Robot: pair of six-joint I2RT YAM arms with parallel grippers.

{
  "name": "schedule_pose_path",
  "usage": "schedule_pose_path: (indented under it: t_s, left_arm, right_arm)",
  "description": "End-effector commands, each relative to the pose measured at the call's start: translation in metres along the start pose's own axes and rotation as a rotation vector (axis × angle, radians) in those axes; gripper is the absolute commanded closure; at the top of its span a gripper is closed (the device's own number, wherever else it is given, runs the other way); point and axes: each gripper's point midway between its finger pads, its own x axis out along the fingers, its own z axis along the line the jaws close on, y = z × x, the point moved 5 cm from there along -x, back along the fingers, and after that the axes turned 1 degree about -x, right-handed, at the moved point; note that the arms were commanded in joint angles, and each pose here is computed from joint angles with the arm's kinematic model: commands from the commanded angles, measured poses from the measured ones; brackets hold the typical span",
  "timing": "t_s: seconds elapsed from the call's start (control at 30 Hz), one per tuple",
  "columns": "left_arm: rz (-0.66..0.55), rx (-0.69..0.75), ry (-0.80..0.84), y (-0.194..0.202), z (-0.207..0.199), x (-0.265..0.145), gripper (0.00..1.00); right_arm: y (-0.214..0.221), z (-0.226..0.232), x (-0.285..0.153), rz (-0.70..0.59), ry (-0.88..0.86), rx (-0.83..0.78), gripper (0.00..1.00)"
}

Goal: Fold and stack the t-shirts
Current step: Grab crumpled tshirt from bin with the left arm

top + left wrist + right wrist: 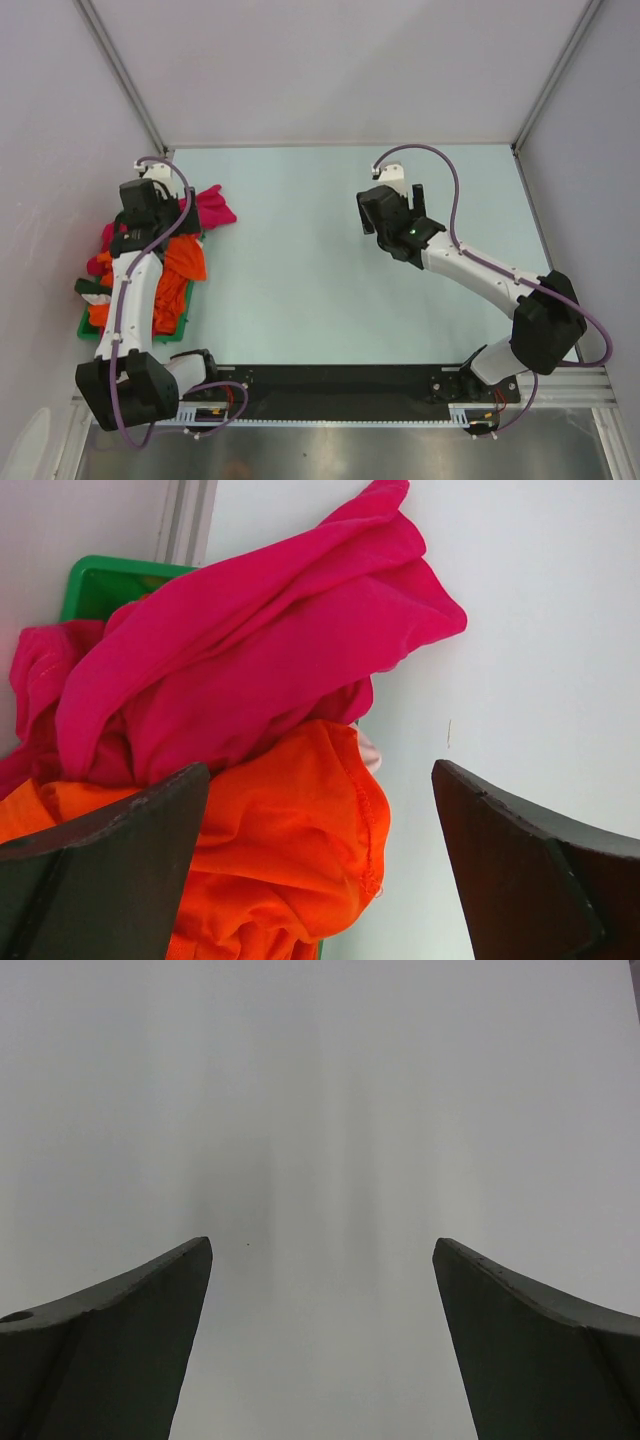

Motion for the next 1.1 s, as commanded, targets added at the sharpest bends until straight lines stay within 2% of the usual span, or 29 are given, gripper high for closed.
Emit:
schedule_pose_path:
  t_s: [0.0,0.23,0.3,0.37,0.4,0.43,0.6,0.73,0.87,1.07]
  left_arm:
    - [-0.078,0.028,-0.027,-0.012,0.003,-0.011,0.0]
    - [-0.058,-0.018,-0.11,-0.03,0.014,0.006,0.0]
    - [-0.008,-0.013,-0.108,-0.032,0.014,0.025,0.0]
    - [0.006,-0.004,-0.09,-0.051,0.014,0.034,0.0]
    - [0.072,-0.001,-0.082,-0.044,0.013,0.052,0.0]
    - [0.046,-0.001,-0.082,-0.062,0.014,0.054,0.0]
    - [0.128,-0.021,-0.035,-0.081,0.019,0.094,0.02]
    - [0.141,-0.008,-0.035,-0.101,0.021,0.119,0.02]
    - [0.237,0.045,-0.058,-0.082,0.025,0.158,0.02]
    - [0.353,0.039,-0.05,-0.04,0.023,0.18,0.02]
  right_arm:
    - [-0.013,-0.004,-0.007,-0.042,0.032,0.054,0.0]
    - [-0.015,-0.005,-0.015,-0.047,0.032,0.048,0.0]
    - [-0.017,-0.006,-0.018,-0.052,0.031,0.05,0.0]
    - [-0.017,-0.007,-0.019,-0.055,0.034,0.049,0.0]
    - [-0.019,-0.009,-0.02,-0.06,0.036,0.056,0.0]
    - [-0.018,-0.01,-0.02,-0.062,0.038,0.062,0.0]
    - [-0.009,-0.01,-0.019,-0.056,0.042,0.084,0.0]
    - [-0.004,-0.009,-0.019,-0.051,0.034,0.095,0.0]
    - [0.0,-0.008,-0.018,-0.053,0.028,0.09,0.0]
    - [0.003,-0.007,-0.015,-0.031,0.037,0.056,0.0]
